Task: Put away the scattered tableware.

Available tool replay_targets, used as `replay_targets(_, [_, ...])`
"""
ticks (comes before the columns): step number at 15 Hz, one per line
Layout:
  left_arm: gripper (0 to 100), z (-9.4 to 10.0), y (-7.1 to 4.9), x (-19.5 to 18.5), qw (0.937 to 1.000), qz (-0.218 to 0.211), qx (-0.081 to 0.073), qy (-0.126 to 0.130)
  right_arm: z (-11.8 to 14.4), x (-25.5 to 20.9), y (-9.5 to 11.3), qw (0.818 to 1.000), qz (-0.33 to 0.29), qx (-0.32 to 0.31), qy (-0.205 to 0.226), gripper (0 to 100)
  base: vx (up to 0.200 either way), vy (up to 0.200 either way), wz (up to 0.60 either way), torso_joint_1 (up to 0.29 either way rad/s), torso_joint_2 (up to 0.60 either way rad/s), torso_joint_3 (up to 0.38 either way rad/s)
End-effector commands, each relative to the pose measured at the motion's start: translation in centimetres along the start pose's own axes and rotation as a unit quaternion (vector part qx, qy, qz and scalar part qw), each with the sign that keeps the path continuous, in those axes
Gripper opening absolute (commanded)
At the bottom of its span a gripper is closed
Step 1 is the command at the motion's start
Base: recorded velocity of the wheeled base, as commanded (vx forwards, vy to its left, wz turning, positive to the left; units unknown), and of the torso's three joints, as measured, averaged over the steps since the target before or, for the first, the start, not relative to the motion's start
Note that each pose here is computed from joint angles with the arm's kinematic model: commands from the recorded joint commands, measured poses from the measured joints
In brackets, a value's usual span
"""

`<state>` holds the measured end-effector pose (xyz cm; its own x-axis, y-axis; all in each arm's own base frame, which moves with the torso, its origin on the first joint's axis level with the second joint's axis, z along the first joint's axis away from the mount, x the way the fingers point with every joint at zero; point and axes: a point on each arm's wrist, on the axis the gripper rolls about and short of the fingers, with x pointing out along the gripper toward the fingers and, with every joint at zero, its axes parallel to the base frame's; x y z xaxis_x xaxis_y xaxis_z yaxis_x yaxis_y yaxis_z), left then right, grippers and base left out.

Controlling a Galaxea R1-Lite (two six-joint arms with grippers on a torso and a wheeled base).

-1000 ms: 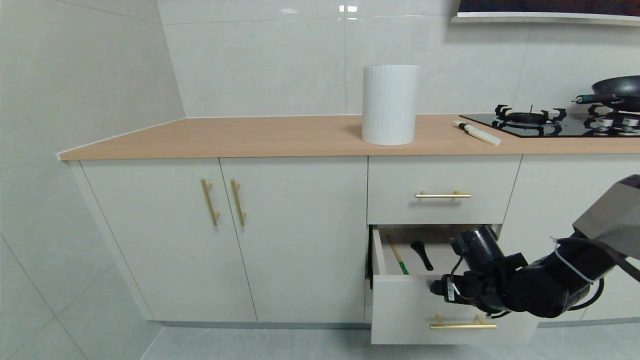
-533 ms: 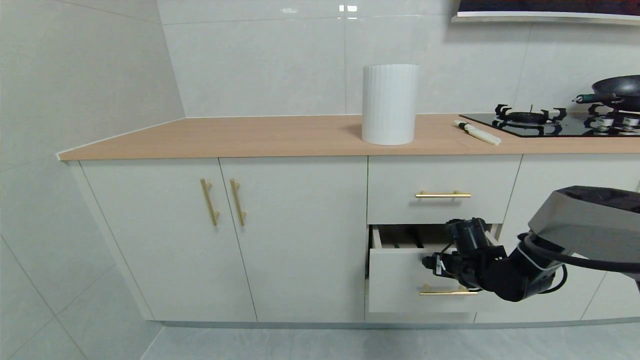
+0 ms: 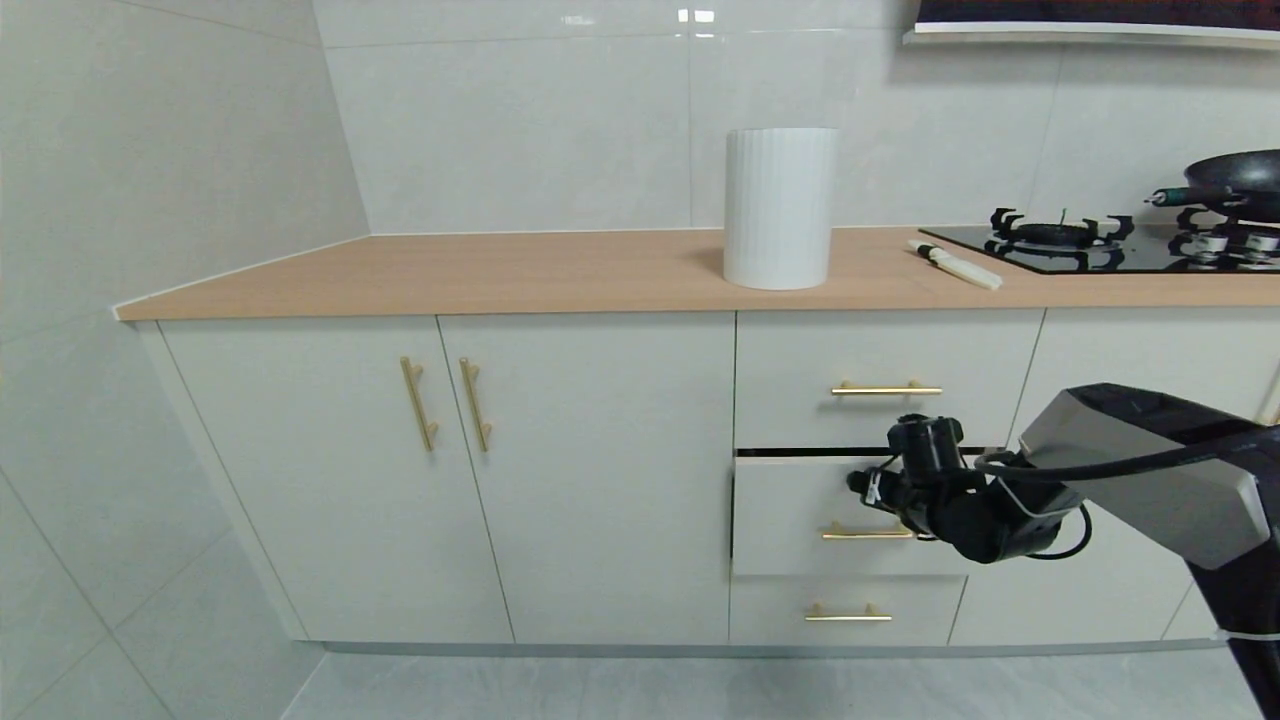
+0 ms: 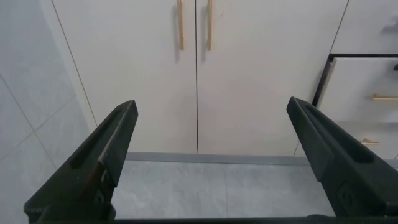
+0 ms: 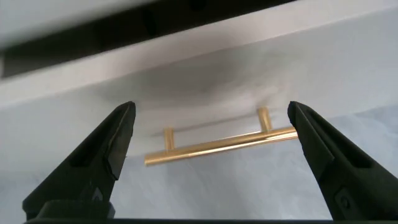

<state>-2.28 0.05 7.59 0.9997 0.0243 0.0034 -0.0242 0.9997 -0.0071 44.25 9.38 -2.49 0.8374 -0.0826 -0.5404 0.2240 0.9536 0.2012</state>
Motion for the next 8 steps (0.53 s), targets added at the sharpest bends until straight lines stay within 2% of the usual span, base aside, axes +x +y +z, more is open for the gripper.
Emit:
replay_targets(1, [100,0.0,0.0,0.0,1.0,0.0,0.0,-0.001,-0.8,2.0,-0.6,1.0,-0.02,0.007,-0.009,100,0.0,0.0,0.0,0.0,0.0,0.0])
replay_targets(3, [100,0.0,0.0,0.0,1.0,0.0,0.0,-0.001,-0.5,3.3,-1.0,0.999,-0.035,0.022,-0.03,100,0.0,0.0,0.0,0.0,0.0,0.0])
replay_targets(8, [100,0.0,0.0,0.0,1.0,0.0,0.0,-0.001,-0.1,3.6,-0.8,0.997,-0.046,0.038,-0.046,100,0.0,0.0,0.0,0.0,0.0,0.0])
